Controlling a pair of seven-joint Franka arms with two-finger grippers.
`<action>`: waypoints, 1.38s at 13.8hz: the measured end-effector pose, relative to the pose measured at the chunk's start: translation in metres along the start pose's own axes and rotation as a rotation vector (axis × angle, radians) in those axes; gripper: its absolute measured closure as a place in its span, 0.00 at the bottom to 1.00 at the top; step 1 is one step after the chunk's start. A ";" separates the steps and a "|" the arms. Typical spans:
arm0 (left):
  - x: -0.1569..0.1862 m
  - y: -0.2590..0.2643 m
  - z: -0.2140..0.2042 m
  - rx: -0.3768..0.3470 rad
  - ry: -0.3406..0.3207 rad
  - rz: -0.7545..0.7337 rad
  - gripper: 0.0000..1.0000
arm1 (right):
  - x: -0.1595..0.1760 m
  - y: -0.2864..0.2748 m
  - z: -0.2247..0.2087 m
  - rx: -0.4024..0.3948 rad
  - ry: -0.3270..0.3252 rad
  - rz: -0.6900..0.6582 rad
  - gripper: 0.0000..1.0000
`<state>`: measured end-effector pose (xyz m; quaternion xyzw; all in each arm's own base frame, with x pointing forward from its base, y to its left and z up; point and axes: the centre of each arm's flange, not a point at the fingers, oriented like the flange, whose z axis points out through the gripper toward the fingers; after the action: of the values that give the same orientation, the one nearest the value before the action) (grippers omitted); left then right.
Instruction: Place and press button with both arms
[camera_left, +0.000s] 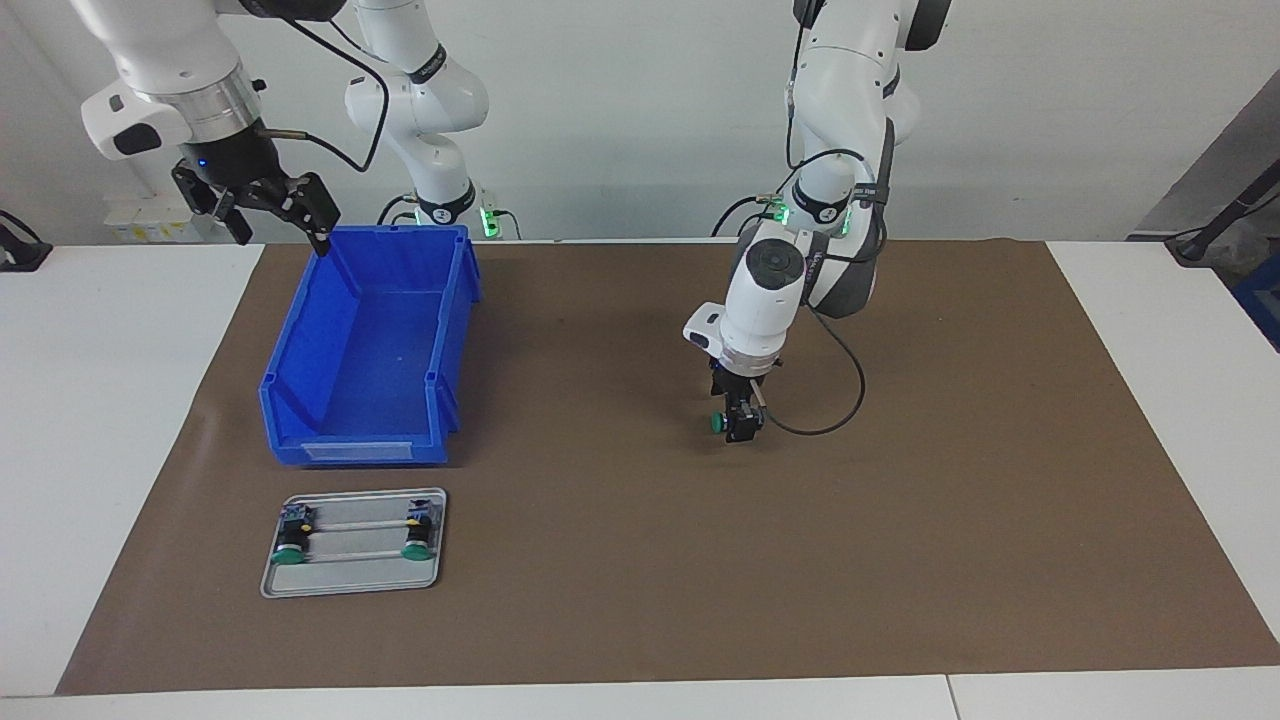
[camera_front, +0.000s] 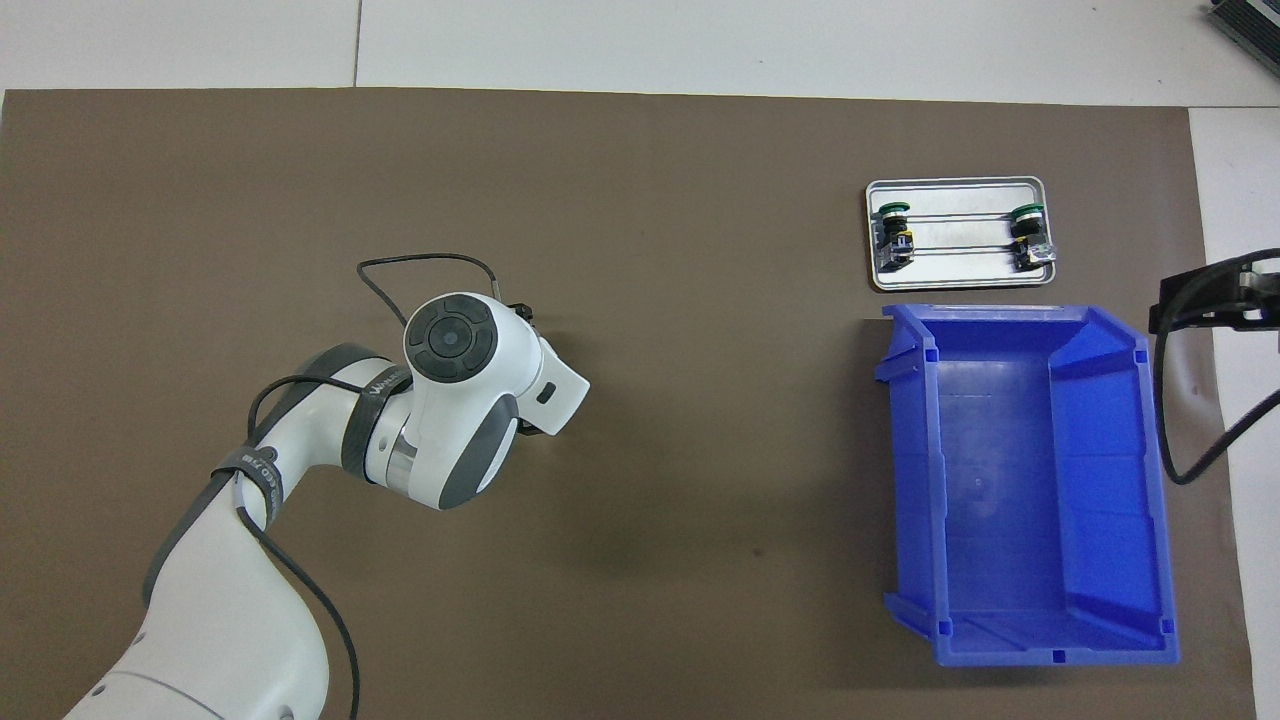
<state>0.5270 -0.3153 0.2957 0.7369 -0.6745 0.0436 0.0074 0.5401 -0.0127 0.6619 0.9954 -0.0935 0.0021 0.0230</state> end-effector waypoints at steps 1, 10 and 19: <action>0.001 0.001 0.001 -0.001 0.000 0.002 0.04 | 0.000 0.000 0.000 0.000 0.000 0.000 0.00; 0.001 0.008 0.008 0.029 0.017 0.010 0.21 | 0.002 0.003 0.002 0.001 0.009 0.007 0.00; 0.001 0.005 0.005 0.051 0.029 0.063 0.58 | 0.005 0.004 0.006 0.003 0.018 0.008 0.00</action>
<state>0.5228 -0.3175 0.2911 0.7144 -0.6961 0.0717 -0.0032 0.5444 -0.0177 0.6565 0.9949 -0.0975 0.0115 0.0223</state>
